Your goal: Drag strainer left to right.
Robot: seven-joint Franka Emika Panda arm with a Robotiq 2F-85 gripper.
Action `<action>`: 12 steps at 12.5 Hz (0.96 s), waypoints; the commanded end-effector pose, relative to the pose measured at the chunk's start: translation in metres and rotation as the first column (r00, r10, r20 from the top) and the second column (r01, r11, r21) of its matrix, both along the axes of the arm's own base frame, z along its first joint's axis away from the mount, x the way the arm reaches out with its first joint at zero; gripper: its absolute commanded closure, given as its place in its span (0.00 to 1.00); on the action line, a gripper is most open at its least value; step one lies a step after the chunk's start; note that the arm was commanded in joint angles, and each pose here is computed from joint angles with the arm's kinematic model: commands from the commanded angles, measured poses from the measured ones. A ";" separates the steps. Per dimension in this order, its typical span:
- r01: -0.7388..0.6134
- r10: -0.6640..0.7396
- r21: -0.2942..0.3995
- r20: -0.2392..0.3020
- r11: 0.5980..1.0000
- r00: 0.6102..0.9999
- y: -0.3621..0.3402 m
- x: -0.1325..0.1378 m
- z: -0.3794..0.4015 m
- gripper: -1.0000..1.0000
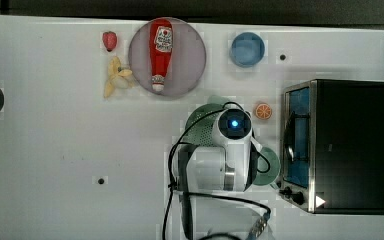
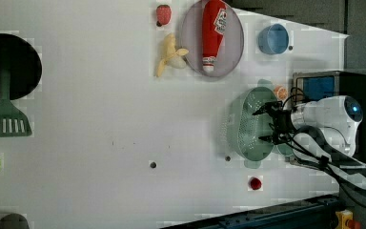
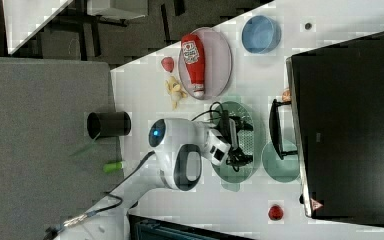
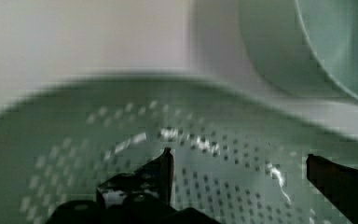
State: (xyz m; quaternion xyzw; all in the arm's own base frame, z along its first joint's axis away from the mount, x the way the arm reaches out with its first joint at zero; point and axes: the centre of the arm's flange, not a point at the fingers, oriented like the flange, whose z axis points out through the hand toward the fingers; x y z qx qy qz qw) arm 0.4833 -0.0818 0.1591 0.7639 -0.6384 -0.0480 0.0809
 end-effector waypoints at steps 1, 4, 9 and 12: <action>-0.186 0.187 -0.019 0.124 0.982 0.974 0.039 0.036 0.106 0.00; -0.219 0.221 -0.046 0.071 0.975 0.973 0.049 0.039 0.204 0.00; -0.401 0.394 0.111 0.084 0.909 0.915 0.043 0.017 0.358 0.00; -0.483 0.472 0.089 0.124 0.871 0.873 0.046 -0.005 0.420 0.00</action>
